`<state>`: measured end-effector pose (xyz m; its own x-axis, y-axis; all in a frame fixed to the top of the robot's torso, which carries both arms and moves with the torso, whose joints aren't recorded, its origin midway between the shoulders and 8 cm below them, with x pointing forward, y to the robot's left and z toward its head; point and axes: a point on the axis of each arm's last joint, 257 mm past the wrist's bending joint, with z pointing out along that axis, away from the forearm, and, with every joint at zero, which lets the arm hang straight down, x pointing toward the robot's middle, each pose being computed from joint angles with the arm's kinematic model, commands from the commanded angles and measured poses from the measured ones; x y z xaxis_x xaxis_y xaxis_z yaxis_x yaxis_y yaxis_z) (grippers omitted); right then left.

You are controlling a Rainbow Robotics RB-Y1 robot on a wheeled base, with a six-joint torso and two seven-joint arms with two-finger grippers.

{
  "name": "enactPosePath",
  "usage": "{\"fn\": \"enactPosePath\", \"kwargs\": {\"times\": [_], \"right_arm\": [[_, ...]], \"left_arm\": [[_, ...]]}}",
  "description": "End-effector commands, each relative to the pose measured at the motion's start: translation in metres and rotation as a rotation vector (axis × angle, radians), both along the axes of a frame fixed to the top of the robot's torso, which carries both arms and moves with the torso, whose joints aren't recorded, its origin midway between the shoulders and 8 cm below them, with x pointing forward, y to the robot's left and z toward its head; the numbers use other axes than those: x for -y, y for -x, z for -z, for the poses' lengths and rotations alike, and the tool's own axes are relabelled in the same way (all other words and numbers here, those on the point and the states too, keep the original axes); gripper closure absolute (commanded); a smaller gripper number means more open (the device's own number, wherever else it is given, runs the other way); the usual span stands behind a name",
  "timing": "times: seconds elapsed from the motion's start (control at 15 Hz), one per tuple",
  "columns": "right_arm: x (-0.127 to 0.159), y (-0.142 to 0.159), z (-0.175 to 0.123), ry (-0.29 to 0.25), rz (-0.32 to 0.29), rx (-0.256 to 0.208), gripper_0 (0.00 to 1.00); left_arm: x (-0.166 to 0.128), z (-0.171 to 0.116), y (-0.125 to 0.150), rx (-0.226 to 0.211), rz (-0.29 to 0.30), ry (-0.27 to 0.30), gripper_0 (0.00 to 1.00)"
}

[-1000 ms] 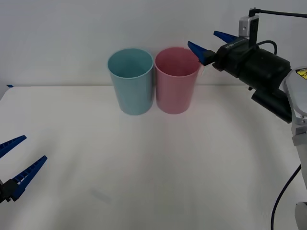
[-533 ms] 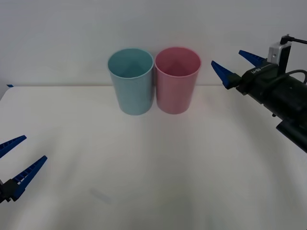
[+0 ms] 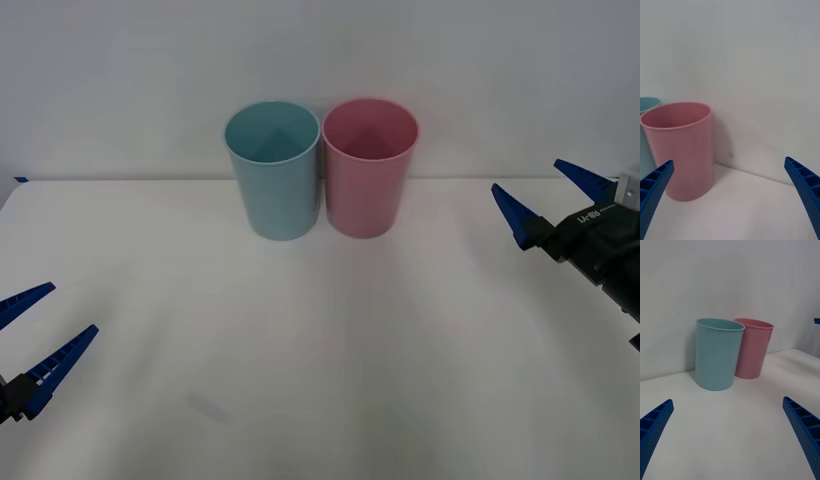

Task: Grasp the object on the table and drop it into the matching bin: aluminum can to the light blue bin, PET bottle to the pink bin.

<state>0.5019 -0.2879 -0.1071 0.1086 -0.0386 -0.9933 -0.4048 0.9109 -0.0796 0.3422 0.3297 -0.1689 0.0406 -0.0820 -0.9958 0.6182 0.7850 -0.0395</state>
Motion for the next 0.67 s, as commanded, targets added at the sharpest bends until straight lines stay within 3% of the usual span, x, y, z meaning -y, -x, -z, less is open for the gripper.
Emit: {"fn": "enactPosePath", "kwargs": {"times": [0.07,0.27,0.67], "right_arm": [[0.015,0.020,0.022,0.053,0.019,-0.002,0.00],[0.016,0.051,0.045,0.113,-0.045,-0.024,0.00],[0.027,0.122,0.065,0.110,-0.144,-0.089,0.00]], "left_arm": [[0.000,0.000,0.000,0.000,0.000,0.000,0.00],[0.000,0.000,0.000,0.000,0.000,0.000,0.00],[0.000,0.000,0.000,0.000,0.000,0.000,0.00]]}}
